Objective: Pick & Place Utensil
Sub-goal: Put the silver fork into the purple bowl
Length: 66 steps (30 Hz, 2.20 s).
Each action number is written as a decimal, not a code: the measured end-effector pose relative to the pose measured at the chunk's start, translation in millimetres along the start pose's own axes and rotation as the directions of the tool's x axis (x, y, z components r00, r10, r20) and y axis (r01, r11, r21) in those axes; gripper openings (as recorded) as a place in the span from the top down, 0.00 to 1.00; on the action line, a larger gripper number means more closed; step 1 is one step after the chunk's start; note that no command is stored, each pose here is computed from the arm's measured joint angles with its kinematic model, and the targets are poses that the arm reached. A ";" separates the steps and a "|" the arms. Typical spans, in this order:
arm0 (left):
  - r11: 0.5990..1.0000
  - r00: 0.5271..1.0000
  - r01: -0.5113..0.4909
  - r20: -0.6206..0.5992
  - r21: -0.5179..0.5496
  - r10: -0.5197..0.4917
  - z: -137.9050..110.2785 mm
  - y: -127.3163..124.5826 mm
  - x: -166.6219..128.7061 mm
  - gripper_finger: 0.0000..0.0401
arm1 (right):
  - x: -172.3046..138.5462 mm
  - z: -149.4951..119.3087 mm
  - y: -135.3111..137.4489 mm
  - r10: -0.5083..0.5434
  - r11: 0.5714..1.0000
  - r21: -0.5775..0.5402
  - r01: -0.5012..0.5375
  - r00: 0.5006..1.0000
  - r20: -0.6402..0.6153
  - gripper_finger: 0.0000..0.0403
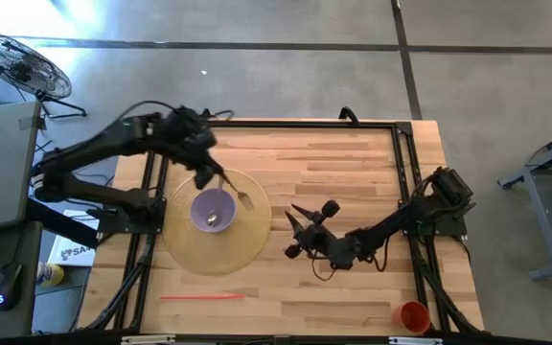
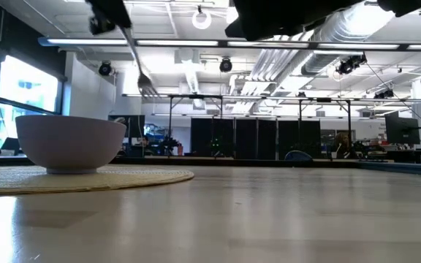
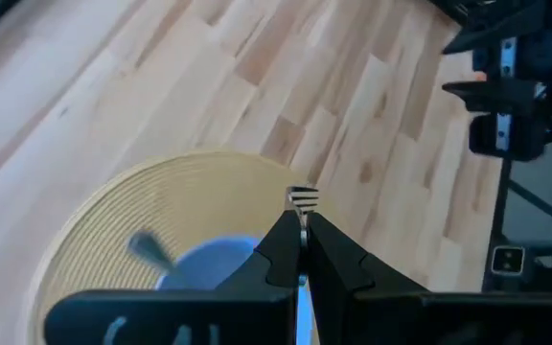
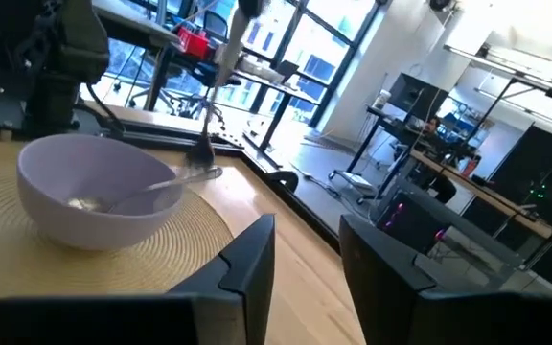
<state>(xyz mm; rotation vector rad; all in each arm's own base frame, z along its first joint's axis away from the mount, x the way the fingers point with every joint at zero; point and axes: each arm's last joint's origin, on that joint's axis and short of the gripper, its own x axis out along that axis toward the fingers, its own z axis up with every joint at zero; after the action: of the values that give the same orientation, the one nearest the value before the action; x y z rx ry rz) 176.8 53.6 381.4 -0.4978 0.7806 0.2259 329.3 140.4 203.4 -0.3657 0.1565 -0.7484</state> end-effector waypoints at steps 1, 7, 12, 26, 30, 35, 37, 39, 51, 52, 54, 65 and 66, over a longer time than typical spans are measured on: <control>1.000 1.000 -0.008 0.002 -0.003 0.008 -2.7 -1.2 -9.8 0.99 | 0.2 -0.5 0.0 0.000 1.000 -0.001 0.000 1.000 -0.001 0.72; 0.984 0.990 -0.133 -0.054 -0.122 0.127 -30.3 3.4 -40.1 0.99 | 0.5 -0.5 -0.1 0.004 1.000 0.024 -0.004 1.000 0.001 0.72; 0.953 0.962 -0.248 -0.156 -0.175 0.222 -41.9 8.4 -42.7 0.99 | 0.5 -0.4 0.2 0.013 0.999 0.029 -0.013 1.000 0.005 0.72; 0.954 0.932 -0.196 -0.345 -0.226 0.110 -11.2 37.0 5.6 0.99 | 0.5 -0.7 0.4 0.014 1.000 0.026 -0.014 1.000 0.003 0.72; 0.942 0.923 -0.187 -0.377 -0.279 0.072 -5.3 61.5 9.9 1.00 | 0.4 -2.3 1.3 0.018 1.000 0.021 -0.018 1.000 -0.004 0.72; 0.947 0.928 -0.100 -0.372 -0.307 -0.023 -1.4 78.8 12.3 1.00 | 0.4 -4.0 1.9 0.020 1.000 0.022 -0.020 1.000 -0.012 0.72; 0.949 0.914 -0.098 -0.405 -0.301 -0.034 -3.7 82.6 12.2 1.00 | 0.4 -4.3 2.0 0.021 1.000 0.019 -0.021 1.000 -0.013 0.72; 0.954 0.895 -0.106 -0.445 -0.280 -0.031 -7.0 84.7 10.8 1.00 | 0.3 -5.1 2.2 0.022 1.000 0.015 -0.022 1.000 -0.017 0.72; 0.992 0.920 0.028 -0.385 -0.123 -0.073 -1.9 85.1 12.9 1.00 | 0.3 -6.0 2.5 0.023 0.999 0.024 -0.023 1.000 -0.020 0.72; 0.993 0.920 0.042 -0.383 -0.111 -0.082 -2.0 84.9 12.9 1.00 | 0.3 -6.0 2.5 0.023 0.999 0.024 -0.022 1.000 -0.020 0.72; 0.992 0.921 0.080 -0.375 -0.093 -0.109 -1.7 84.2 12.9 1.00 | 0.3 -6.2 2.6 0.024 1.000 0.021 -0.023 0.999 -0.021 0.72; 0.973 0.922 0.227 -0.313 -0.034 -0.226 1.5 82.4 12.9 1.00 | 0.3 -6.2 2.6 0.024 1.000 0.021 -0.023 0.999 -0.021 0.72; 0.971 0.923 0.235 -0.304 -0.039 -0.235 1.5 84.2 11.8 1.00 | 0.3 -6.3 2.6 0.024 1.000 0.021 -0.023 0.999 -0.021 0.72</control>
<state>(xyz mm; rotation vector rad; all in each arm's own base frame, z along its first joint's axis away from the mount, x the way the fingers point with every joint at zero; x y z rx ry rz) 154.4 127.1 344.9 -0.6325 1.0144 -0.0781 329.6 140.3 196.6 -0.3361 0.1731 -0.7306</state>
